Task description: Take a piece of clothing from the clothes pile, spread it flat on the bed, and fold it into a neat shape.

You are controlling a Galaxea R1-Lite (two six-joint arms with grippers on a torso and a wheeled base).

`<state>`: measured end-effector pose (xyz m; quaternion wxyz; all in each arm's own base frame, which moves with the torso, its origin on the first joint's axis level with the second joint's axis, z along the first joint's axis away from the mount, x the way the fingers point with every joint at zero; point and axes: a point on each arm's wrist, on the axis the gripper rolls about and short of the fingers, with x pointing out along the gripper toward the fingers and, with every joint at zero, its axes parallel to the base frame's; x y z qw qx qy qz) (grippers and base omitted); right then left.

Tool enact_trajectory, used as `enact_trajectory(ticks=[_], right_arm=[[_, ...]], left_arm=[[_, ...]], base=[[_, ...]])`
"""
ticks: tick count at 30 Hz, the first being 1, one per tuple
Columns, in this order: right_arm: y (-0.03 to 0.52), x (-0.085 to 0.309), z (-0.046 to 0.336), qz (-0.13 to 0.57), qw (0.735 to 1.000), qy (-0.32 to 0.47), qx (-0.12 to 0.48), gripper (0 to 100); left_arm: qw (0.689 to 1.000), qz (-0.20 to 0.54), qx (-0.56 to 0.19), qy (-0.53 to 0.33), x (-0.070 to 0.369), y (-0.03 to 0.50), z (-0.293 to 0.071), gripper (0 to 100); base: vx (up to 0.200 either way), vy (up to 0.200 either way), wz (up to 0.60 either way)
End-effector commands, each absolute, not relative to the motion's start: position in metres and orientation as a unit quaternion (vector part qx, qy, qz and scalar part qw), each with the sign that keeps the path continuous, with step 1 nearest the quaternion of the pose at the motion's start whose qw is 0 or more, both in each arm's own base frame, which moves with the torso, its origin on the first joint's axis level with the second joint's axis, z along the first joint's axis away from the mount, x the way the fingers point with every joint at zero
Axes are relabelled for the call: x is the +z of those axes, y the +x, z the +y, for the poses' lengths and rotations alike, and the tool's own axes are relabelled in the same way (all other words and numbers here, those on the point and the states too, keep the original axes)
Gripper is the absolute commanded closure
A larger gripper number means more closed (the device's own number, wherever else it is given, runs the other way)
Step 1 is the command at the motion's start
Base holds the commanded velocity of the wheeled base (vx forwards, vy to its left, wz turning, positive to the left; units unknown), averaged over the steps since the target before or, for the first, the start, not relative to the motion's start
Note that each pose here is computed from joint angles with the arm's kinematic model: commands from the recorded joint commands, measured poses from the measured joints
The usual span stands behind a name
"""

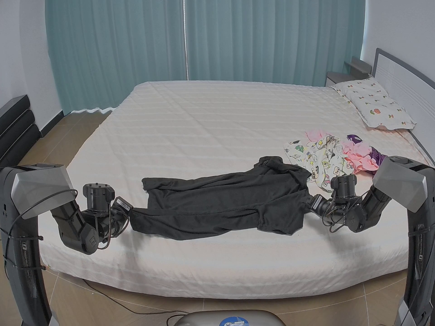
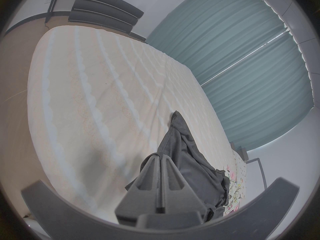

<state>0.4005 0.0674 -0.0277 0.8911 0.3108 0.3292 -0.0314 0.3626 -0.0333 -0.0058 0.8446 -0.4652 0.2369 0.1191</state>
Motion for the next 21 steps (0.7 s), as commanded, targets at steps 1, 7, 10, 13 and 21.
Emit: enact_trajectory(ticks=[1,7,10,13,21], right_arm=[[0.389,-0.035,0.083,0.351,0.885,0.304,-0.022,0],[0.389,-0.049,0.096,0.368,0.882,0.293,-0.016,0],[0.392,-0.050,0.097,0.366,0.883,0.292,-0.016,0],[0.392,-0.050,0.097,0.367,0.883,0.292,-0.017,100],[0.372,-0.030,0.088,0.371,0.880,0.296,-0.019,100]], left_arm=[[0.844,0.238,0.119,-0.465,-0.005,0.362,-0.033,100],[0.844,0.238,0.118,-0.465,-0.005,0.362,-0.034,100],[0.844,0.238,0.118,-0.465,-0.005,0.362,-0.034,100],[0.844,0.238,0.118,-0.465,-0.005,0.362,-0.034,100],[0.844,0.241,0.118,-0.464,-0.006,0.359,-0.035,100]], base=[[0.000,0.000,0.00],[0.000,0.000,0.00],[0.000,0.000,0.00],[0.000,0.000,0.00],[0.000,0.000,0.00]])
